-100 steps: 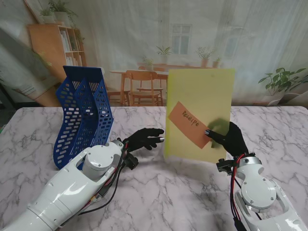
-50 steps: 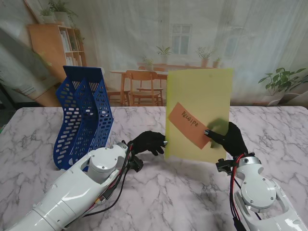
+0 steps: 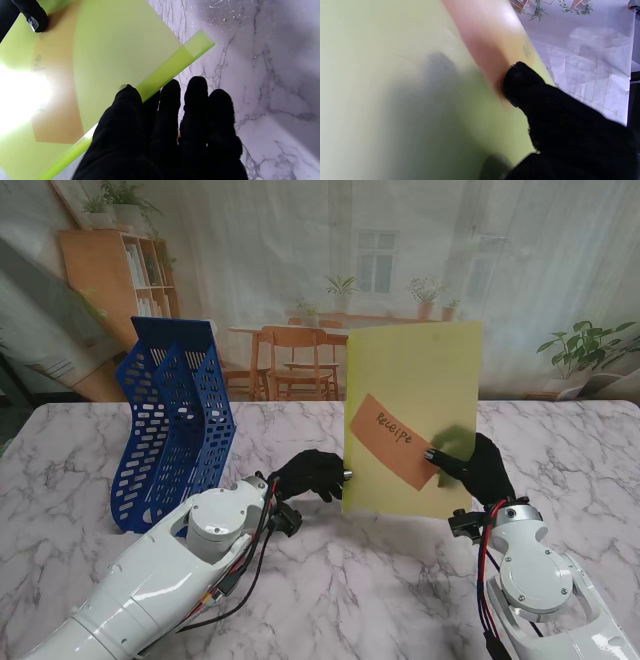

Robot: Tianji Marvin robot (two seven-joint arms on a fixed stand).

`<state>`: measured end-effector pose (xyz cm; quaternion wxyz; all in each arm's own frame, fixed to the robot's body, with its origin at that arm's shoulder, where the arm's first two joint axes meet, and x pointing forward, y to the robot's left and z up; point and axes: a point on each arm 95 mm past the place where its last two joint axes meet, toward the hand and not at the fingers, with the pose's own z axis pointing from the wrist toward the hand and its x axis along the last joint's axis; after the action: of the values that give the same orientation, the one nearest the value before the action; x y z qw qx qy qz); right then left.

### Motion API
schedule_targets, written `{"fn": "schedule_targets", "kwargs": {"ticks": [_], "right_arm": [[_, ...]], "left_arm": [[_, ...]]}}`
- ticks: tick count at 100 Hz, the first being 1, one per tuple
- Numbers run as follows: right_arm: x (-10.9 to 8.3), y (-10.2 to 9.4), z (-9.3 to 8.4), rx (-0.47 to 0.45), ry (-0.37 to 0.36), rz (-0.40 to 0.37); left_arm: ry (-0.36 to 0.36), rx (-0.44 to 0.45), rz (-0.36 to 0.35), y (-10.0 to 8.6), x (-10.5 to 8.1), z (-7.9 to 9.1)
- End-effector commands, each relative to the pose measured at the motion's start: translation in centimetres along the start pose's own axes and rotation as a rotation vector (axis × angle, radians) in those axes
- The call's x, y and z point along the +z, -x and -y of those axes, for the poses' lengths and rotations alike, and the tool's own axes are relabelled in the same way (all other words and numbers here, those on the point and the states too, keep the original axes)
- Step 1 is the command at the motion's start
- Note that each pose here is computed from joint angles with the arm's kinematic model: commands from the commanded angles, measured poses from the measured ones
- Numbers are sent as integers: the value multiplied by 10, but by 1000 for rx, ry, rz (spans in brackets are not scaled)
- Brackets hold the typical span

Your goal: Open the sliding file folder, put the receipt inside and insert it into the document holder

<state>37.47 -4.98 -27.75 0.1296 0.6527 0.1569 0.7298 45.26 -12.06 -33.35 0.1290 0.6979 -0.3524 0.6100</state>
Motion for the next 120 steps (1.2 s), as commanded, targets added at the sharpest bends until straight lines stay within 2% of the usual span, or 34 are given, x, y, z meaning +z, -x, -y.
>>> {"fn": "schedule_targets", "kwargs": {"ticks": [1, 31, 66, 120], "right_arm": [[-1, 2, 3, -2, -4, 11], [0, 8, 4, -84, -10, 11], [0, 16, 11, -169, -52, 40], [0, 27, 18, -304, -166, 44]], "left_arm": [[10, 7, -23, -5, 3, -5], [-19, 81, -31, -10, 0, 6], [-32, 142, -27, -19, -2, 18], [-30, 181, -17, -28, 4, 23]]}}
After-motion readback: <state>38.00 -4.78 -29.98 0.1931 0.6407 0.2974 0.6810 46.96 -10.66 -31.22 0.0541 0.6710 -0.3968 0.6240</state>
